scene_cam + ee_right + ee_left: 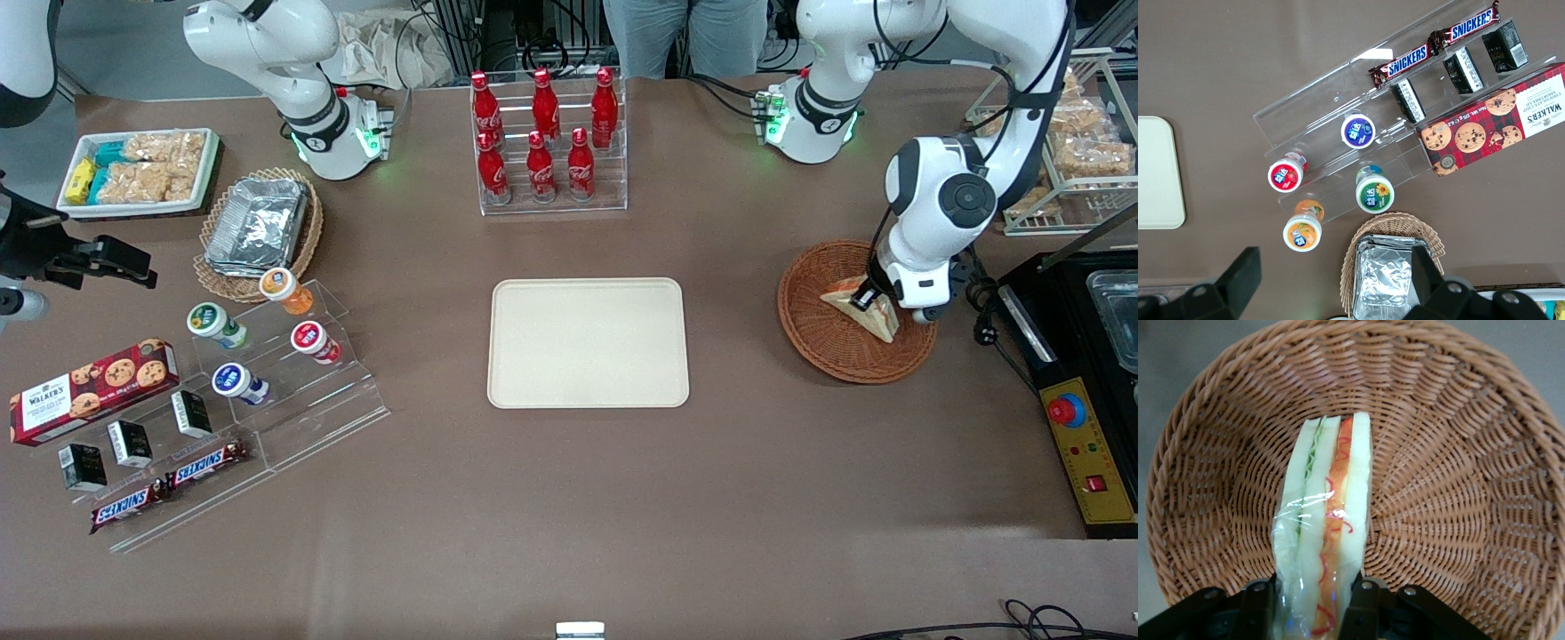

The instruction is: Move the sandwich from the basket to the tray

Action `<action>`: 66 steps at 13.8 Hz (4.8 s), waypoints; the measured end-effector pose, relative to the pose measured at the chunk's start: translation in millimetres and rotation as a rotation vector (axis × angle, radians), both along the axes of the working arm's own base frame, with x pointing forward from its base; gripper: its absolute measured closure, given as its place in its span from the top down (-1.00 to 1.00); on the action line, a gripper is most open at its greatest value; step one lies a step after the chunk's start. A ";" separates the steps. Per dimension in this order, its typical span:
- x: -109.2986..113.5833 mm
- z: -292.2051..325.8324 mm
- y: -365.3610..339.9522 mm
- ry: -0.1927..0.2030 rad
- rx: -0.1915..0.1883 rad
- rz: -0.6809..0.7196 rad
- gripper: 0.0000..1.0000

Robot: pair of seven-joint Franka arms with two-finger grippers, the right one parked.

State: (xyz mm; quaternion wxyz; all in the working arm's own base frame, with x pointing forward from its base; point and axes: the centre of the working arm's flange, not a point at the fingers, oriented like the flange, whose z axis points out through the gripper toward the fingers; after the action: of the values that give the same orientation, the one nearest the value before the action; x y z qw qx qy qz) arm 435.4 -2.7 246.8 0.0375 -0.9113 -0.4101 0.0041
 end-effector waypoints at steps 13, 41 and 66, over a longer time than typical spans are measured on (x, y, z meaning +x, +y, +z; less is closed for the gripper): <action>28.9 201.1 -124.4 0.010 -0.030 -0.477 -0.51; 26.0 -20.6 -363.1 0.065 -0.074 -0.883 -0.27; 147.7 350.9 -79.6 -0.044 -0.127 -0.758 1.00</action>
State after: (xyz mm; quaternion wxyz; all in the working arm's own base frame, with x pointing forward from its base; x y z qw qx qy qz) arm 583.1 -82.3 597.7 -0.0288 -0.9986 -0.0438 -0.0045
